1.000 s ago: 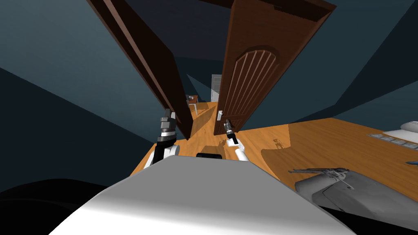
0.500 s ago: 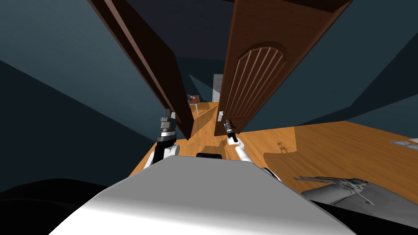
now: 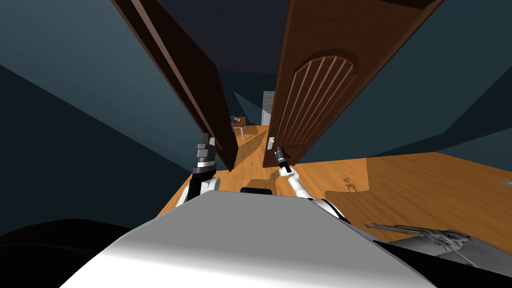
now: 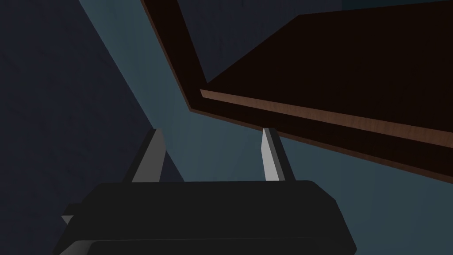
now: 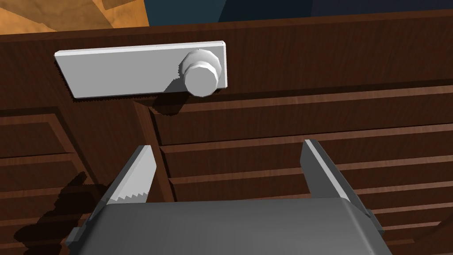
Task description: Push the door open
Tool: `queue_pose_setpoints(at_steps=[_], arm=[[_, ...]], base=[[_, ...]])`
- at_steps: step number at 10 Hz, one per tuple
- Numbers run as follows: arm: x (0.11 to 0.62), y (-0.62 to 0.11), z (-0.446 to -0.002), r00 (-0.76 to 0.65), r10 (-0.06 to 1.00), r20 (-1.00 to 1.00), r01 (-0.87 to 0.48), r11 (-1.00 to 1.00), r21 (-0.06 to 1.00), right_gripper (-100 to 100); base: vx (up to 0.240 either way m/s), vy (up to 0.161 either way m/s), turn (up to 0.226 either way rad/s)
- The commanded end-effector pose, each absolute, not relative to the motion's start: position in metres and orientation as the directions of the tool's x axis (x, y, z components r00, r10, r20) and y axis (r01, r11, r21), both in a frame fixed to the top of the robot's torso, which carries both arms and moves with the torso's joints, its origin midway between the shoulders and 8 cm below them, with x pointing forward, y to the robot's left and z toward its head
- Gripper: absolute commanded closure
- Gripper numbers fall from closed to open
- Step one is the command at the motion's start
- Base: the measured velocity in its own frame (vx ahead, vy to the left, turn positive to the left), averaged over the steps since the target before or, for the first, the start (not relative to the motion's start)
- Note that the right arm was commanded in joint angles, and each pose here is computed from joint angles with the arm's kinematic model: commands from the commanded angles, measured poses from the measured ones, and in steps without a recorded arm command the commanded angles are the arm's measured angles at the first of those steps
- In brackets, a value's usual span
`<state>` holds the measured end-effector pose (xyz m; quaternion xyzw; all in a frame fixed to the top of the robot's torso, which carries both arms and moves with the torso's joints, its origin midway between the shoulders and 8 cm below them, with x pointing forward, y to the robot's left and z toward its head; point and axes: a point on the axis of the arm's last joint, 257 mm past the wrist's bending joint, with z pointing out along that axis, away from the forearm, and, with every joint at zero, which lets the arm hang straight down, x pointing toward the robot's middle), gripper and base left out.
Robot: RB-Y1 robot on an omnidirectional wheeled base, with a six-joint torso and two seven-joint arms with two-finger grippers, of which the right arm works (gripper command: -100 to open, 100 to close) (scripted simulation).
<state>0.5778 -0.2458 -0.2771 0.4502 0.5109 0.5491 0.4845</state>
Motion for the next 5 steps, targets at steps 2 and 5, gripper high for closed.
queue_pose_setpoints(at_steps=[2, 5], arm=[[0.585, -0.251, -0.284, -0.121, 0.993, 0.0, -0.05, -0.007, 0.999, -100], [0.592, -0.258, -0.29, -0.114, 0.993, 0.0, -0.029, -0.004, 1.0, -100]], base=[[0.043, -0.036, 0.061], [0.031, -0.025, 0.055]])
